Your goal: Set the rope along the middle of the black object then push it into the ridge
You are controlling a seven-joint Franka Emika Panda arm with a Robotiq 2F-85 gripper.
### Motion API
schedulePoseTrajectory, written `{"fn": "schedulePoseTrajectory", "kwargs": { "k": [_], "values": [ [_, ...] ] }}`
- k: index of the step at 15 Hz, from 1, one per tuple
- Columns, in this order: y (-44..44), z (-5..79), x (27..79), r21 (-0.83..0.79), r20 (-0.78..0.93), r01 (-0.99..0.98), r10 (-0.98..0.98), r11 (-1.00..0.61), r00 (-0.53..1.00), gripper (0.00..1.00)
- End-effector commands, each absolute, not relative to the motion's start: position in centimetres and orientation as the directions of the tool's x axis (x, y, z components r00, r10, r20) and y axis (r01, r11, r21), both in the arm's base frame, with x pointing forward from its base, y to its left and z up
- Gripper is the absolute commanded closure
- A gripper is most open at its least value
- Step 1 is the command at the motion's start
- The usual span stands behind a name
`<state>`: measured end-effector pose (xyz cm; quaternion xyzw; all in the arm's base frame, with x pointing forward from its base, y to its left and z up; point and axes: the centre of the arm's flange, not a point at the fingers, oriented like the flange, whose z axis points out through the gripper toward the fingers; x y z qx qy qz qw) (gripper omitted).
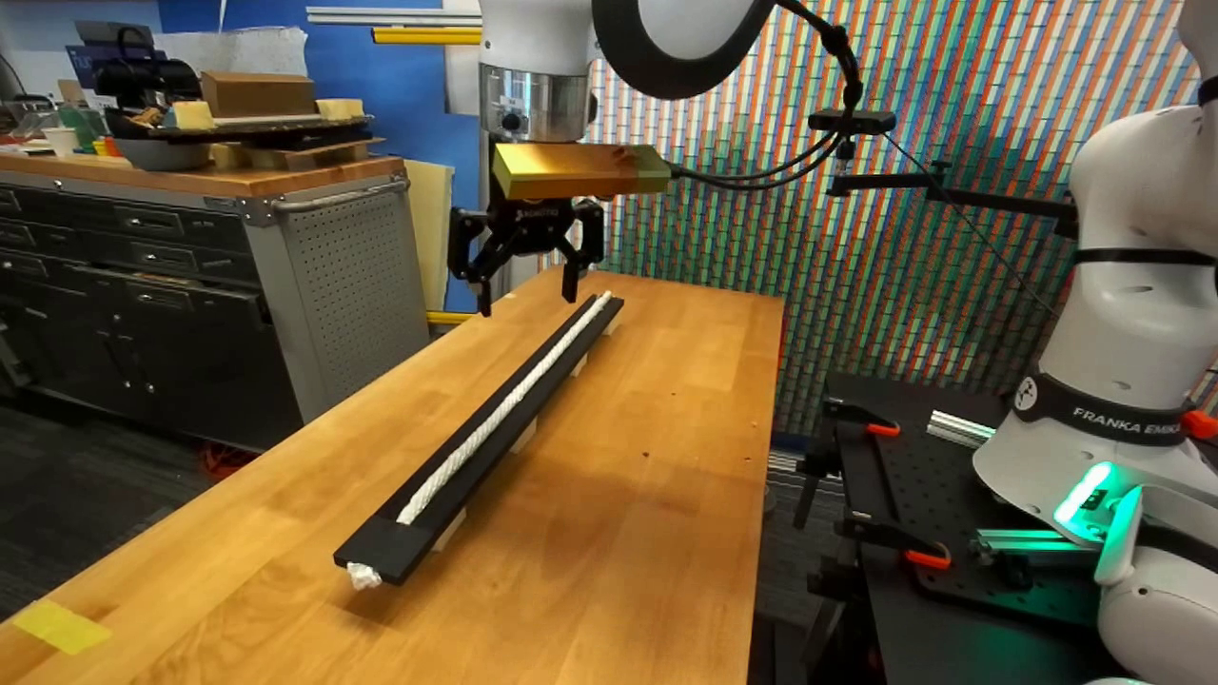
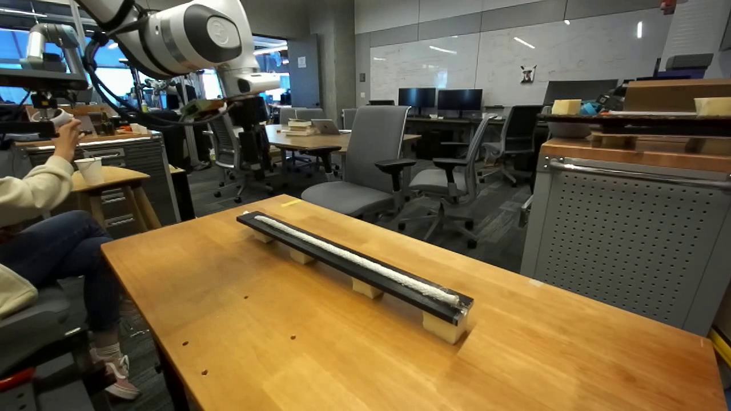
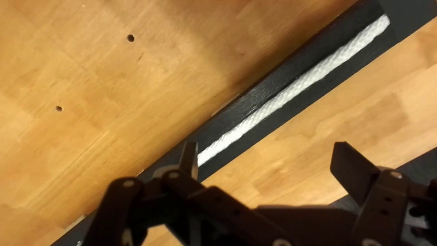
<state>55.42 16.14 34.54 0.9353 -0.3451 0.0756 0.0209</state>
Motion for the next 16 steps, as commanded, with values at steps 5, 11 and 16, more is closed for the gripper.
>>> {"fn": "schedulePoseTrajectory", "kwargs": {
  "k": [5, 11, 16],
  "values": [
    [24.7, 31.8, 50.1, 0.099, 0.052, -0.371, -0.368, -0.923, 0.928, 0.00],
    [25.4, 30.4, 48.9, 0.122, 0.018, -0.369, -0.370, -0.921, 0.929, 0.00],
    [25.3, 30.4, 48.9, 0.124, 0.015, -0.363, -0.364, -0.923, 0.931, 0.00]
  ]
}}
